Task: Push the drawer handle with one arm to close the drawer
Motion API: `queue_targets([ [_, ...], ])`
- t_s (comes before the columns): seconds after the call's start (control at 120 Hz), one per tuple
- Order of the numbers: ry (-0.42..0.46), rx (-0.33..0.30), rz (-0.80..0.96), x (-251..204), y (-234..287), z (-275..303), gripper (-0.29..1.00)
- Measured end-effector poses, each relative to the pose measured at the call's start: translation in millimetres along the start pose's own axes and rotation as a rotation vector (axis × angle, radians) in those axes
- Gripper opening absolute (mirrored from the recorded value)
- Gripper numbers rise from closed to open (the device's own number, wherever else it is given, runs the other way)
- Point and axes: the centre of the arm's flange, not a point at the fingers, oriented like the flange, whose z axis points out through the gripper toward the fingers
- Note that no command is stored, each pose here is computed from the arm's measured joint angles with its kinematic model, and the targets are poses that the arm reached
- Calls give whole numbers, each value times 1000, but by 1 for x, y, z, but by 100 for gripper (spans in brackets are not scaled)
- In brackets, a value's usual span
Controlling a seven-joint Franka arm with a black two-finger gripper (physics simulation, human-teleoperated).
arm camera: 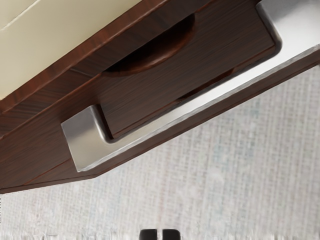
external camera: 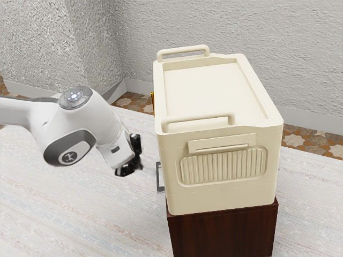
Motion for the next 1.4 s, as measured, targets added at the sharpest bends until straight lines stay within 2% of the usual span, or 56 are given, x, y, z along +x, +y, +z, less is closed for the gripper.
queue_targets([
  [0.15, -56, -25, -92, -32, -18, -20, -8],
  [0.392, -141, -10, -275, -68, -86, -76, -8],
  [0.7, -237, -100, -669, -130, -136, -131, -6],
  [0.75, -258, -121, -720, -133, -139, -135, 0],
  [0.908, -323, -187, -845, -143, -134, -129, 34],
  [1.017, -331, -204, -914, -144, -134, -133, 49],
  [1.183, -346, -214, -991, -144, -132, -135, 60],
  [1.4, -366, -218, -1063, -145, -130, -132, 67],
])
